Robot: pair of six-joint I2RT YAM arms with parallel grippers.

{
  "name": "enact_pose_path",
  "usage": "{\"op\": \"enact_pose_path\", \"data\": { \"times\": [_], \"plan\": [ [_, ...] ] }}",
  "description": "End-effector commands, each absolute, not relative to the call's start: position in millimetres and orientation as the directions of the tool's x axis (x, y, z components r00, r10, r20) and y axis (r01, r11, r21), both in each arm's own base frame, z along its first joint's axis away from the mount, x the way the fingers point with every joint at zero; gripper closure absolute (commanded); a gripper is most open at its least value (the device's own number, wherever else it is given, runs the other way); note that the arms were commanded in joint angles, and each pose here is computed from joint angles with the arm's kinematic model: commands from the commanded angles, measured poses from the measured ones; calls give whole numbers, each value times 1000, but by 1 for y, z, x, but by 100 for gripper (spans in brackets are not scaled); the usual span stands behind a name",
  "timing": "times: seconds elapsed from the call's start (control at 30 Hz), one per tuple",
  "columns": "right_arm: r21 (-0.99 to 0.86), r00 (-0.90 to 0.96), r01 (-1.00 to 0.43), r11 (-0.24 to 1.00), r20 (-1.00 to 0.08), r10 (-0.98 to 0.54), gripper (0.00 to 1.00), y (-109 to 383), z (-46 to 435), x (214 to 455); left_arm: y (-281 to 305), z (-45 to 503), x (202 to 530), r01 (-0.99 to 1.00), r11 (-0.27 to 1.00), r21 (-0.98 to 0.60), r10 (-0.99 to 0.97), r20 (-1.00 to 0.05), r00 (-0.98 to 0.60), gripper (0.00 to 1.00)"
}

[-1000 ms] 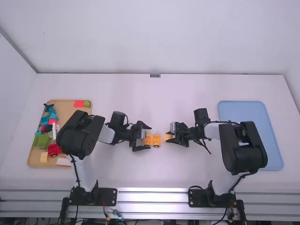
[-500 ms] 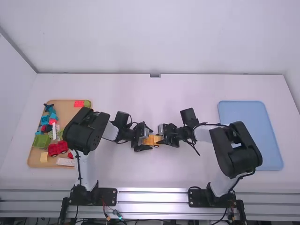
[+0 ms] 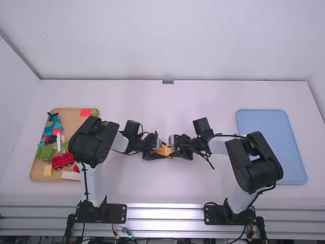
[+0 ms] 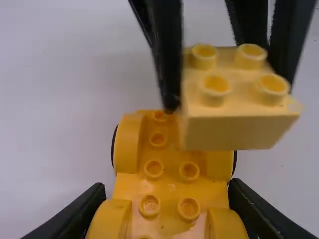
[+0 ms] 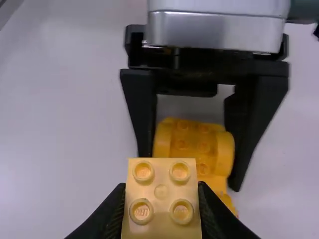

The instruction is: Assemble lego blocks to make yellow taxi

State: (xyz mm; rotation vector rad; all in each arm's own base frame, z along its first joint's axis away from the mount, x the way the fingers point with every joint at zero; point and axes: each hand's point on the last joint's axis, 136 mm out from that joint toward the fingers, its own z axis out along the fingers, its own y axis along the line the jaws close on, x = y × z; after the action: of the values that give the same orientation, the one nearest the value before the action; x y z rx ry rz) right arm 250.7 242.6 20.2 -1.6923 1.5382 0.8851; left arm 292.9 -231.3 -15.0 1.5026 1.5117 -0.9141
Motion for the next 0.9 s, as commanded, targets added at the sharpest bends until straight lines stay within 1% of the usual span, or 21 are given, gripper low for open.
{"op": "enact_pose_path", "data": {
  "times": [0.0, 0.07, 0.17, 0.2, 0.27, 0.4, 0.67, 0.7, 0.73, 0.77, 0.83, 0.87],
  "plan": [
    [12, -7, -1000, -5, -833, -554, 94, 242, 14, 261, -233, -20, 282, 1000, 16, 3, 413, -911, -4, 44],
    [39, -52, -999, 35, -830, -556, 94, 243, 6, 267, -234, -20, 282, 1000, 12, 5, 413, -911, 0, 44],
    [57, -64, -998, 30, -833, -549, 95, 244, 1, 266, -235, -21, 281, 1000, 12, 8, 417, -909, 2, 44],
    [61, -64, -998, 24, -835, -546, 97, 244, 0, 264, -235, -21, 281, 1000, 12, 8, 417, -909, 2, 44],
    [63, -64, -998, 21, -834, -548, 97, 244, -1, 263, -235, -21, 282, 1000, 14, 6, 417, -909, 0, 44],
    [44, -43, -999, 12, -830, -556, 98, 243, -2, 263, -236, -19, 285, 1000, 26, -14, 414, -910, -24, 44],
    [46, -53, -999, 27, -814, -578, 100, 240, -6, 264, -236, -19, 286, 1000, 28, -12, 417, -909, -23, 45],
    [43, -52, -999, 29, -812, -581, 96, 240, -7, 265, -236, -19, 286, 1000, 28, -12, 416, -909, -23, 45],
    [44, -57, -998, 37, -807, -587, 90, 239, -8, 266, -236, -19, 285, 1000, 27, -12, 416, -909, -22, 45],
    [43, -60, -998, 42, -805, -591, 89, 238, -8, 267, -236, -19, 285, 1000, 28, -13, 417, -909, -23, 45],
    [54, -82, -996, 65, -796, -600, 77, 237, -10, 269, -235, -19, 286, 1000, 29, -13, 417, -909, -24, 46],
    [52, -82, -996, 66, -795, -602, 73, 237, -10, 269, -236, -19, 286, 1000, 28, -12, 416, -909, -22, 45]
  ]
}}
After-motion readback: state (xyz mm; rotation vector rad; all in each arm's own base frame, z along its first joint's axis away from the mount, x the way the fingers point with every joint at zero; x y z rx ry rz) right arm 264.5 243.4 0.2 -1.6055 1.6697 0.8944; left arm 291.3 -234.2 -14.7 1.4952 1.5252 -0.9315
